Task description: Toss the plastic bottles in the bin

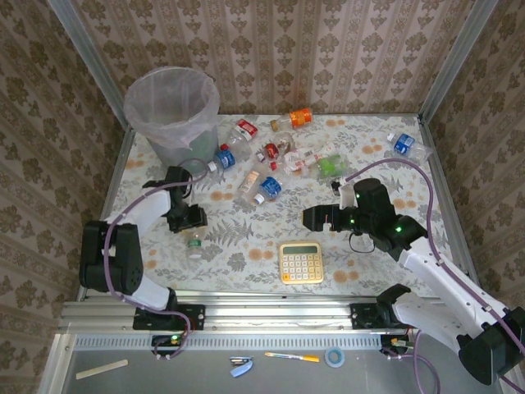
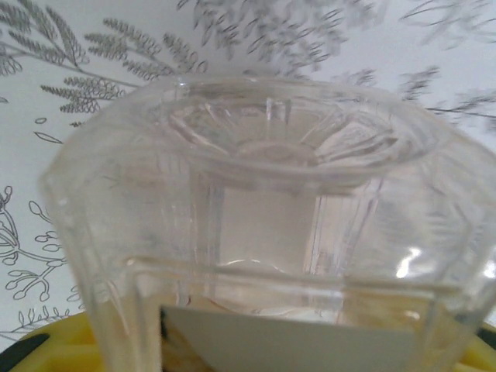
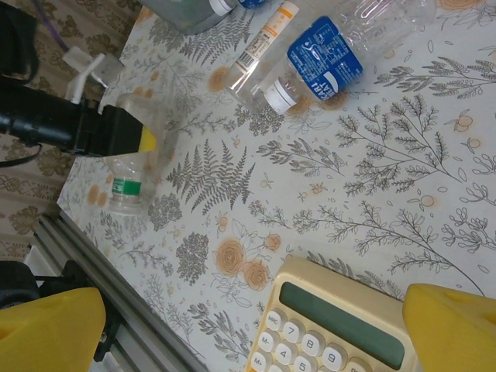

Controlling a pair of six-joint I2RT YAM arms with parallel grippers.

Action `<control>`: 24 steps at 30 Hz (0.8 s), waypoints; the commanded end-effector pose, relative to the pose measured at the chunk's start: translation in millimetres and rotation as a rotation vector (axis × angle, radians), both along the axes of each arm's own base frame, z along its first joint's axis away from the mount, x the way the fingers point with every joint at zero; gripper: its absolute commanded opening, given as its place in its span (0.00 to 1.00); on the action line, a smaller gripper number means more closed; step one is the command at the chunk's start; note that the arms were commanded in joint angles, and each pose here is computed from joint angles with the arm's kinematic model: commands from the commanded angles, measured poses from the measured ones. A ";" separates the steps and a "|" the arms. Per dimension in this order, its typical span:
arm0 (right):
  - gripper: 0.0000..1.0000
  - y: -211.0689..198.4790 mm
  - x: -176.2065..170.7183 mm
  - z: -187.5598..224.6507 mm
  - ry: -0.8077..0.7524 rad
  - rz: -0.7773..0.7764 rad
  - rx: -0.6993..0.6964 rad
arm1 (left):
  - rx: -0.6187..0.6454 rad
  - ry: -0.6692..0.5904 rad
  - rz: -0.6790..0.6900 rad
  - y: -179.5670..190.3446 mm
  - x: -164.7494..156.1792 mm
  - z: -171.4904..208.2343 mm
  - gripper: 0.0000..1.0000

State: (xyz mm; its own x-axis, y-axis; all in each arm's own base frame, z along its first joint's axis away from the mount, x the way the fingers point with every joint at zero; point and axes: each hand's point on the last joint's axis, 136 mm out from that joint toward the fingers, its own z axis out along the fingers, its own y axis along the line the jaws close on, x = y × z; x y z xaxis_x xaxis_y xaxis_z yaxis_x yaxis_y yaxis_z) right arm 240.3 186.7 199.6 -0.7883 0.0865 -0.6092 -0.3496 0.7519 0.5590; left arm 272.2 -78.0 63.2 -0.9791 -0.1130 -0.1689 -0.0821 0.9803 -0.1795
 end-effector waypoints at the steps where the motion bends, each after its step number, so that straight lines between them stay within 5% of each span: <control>1: 1.00 -2.2 0.5 -7.9 0.020 -0.010 -0.010 | -0.043 -0.124 -0.007 -9.4 11.8 38.7 0.15; 13: 1.00 0.4 3.4 -5.3 0.016 -0.005 -0.001 | -0.144 -0.570 0.009 -8.8 11.7 147.5 0.14; 24: 1.00 0.7 3.5 -4.1 0.020 -0.005 0.000 | -0.204 -0.817 -0.003 -7.6 1.7 195.8 0.14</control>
